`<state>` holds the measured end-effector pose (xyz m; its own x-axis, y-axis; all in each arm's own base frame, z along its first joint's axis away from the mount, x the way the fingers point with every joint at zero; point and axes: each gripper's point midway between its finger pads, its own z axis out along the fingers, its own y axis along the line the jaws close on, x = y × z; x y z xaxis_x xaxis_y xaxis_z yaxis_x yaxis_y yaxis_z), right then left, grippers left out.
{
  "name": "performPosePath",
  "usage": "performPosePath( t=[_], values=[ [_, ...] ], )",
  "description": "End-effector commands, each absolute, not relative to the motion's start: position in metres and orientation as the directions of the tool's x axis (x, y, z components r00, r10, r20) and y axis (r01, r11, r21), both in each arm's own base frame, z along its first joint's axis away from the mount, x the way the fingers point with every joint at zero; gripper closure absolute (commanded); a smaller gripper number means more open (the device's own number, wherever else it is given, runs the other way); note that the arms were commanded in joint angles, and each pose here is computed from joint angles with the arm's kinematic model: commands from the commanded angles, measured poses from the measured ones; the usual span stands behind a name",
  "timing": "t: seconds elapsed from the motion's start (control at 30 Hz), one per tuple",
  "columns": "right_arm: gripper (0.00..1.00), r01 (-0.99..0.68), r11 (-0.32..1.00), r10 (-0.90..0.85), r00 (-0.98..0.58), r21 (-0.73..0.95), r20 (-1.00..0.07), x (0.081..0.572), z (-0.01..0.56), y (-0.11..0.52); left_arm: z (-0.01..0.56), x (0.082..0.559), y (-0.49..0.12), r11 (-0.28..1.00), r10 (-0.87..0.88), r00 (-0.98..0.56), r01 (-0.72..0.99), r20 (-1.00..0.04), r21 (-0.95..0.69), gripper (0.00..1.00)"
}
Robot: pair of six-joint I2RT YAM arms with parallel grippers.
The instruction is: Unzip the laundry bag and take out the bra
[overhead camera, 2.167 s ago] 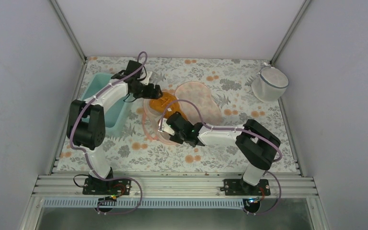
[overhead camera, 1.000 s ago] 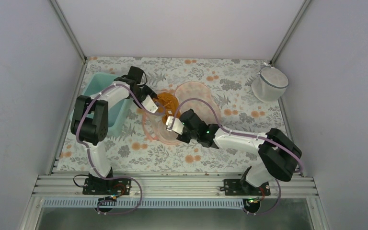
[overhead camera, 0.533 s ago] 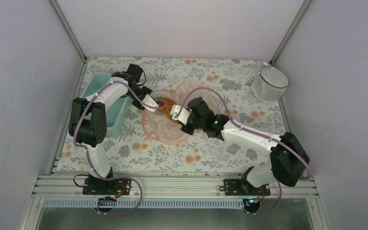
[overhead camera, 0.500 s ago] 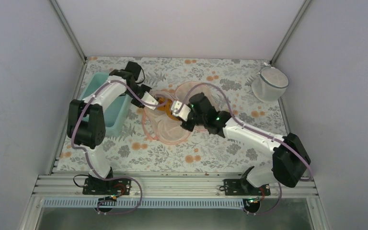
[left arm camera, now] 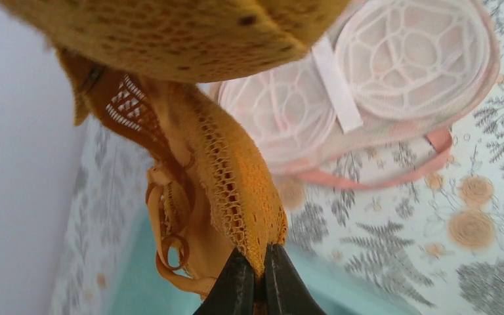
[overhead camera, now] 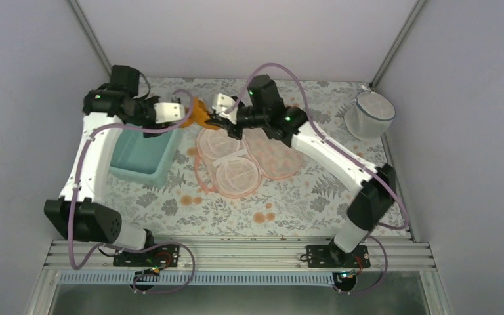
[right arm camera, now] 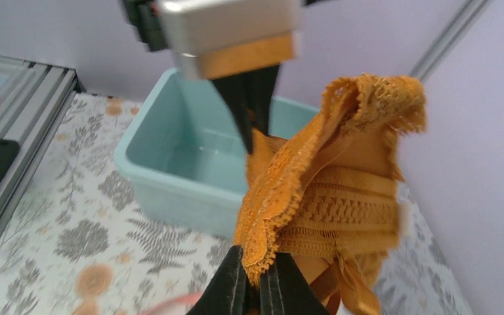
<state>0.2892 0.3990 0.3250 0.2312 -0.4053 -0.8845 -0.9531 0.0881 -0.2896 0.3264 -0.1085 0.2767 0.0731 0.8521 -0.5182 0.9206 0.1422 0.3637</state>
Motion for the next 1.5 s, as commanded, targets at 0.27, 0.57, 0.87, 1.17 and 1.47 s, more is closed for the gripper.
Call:
performPosePath(
  t=[0.27, 0.57, 0.87, 1.17, 1.47],
  values=[
    [0.96, -0.967, -0.134, -0.258, 0.246, -0.217, -0.934, 0.288, 0.319, 0.525, 0.266, 0.284, 0.033, 0.585, 0.783, -0.438, 0.76, -0.441, 0.284, 0.98],
    [0.97, -0.976, -0.16, -0.238, 0.185, -0.149, -0.953, 0.29, 0.282, 0.559, 0.203, 0.262, 0.054, 0.662, 0.673, -0.552, 0.746, -0.492, 0.069, 0.98],
    [0.97, -0.991, -0.059, -0.297, 0.13, -0.118, -0.946, 0.326, 0.227, 0.588, 0.168, 0.27, 0.068, 0.743, 0.55, -0.656, 0.667, -0.517, -0.058, 0.98],
    [0.97, -0.993, -0.089, -0.311, 0.107, -0.083, -0.944, 0.316, 0.221, 0.584, 0.146, 0.267, 0.071, 0.734, 0.556, -0.648, 0.677, -0.521, -0.057, 0.9],
    [0.97, -0.993, -0.098, -0.345, 0.089, -0.059, -0.934, 0.315, 0.204, 0.583, 0.186, 0.297, 0.085, 0.669, 0.612, -0.484, 0.738, -0.626, 0.084, 0.37]
  ],
)
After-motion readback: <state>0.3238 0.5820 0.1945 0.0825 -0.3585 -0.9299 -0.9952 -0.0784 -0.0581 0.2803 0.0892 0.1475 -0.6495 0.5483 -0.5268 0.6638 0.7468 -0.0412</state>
